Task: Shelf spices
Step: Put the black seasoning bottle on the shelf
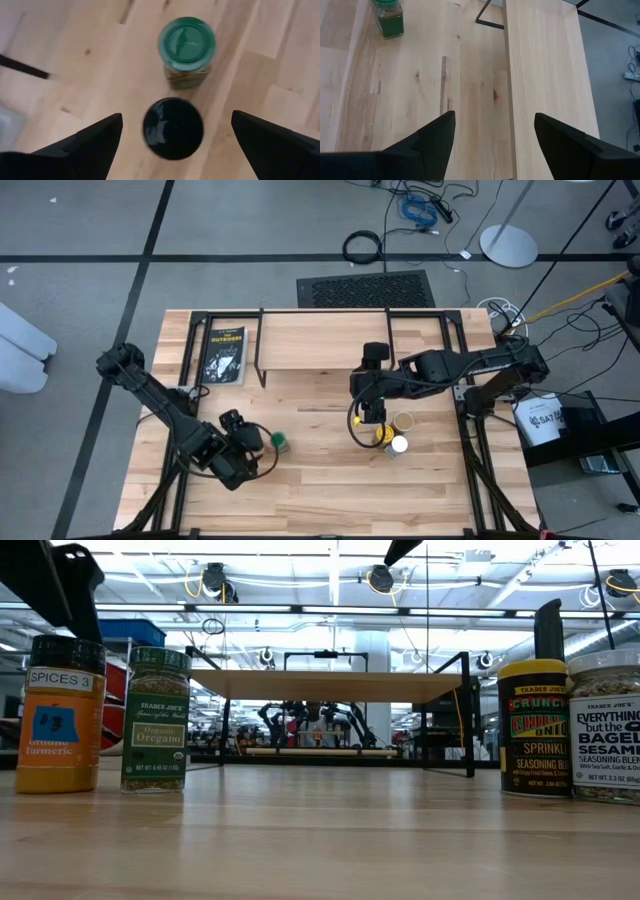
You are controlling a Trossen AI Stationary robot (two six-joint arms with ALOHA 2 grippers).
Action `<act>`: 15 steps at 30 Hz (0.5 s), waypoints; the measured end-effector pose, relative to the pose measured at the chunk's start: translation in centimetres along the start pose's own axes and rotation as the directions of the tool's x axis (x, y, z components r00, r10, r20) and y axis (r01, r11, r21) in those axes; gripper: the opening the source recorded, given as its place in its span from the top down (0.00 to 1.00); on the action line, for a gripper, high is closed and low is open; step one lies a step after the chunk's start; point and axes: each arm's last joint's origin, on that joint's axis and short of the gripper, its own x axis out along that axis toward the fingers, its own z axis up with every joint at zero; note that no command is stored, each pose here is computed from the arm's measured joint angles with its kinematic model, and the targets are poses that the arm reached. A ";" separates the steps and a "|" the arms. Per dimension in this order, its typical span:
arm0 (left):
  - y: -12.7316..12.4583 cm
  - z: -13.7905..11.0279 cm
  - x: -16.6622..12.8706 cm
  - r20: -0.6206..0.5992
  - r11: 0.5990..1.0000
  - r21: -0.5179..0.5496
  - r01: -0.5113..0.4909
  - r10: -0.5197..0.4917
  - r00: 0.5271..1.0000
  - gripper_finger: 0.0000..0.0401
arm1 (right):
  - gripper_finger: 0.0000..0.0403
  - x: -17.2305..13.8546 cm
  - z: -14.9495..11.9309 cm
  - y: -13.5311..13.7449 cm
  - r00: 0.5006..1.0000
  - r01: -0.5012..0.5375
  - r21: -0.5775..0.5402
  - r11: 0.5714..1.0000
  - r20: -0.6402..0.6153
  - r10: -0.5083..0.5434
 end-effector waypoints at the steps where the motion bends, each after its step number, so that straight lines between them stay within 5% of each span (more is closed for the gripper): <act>1: -0.1 0.1 0.1 0.002 1.000 -0.005 0.014 -0.014 1.000 0.04 | 0.35 0.0 0.0 0.0 1.000 0.000 0.000 1.000 0.000 0.000; 15: 0.2 -0.5 1.4 -0.029 1.000 0.007 0.029 -0.029 0.999 0.04 | 0.35 0.0 0.0 0.0 1.000 0.000 -0.001 1.000 0.000 0.000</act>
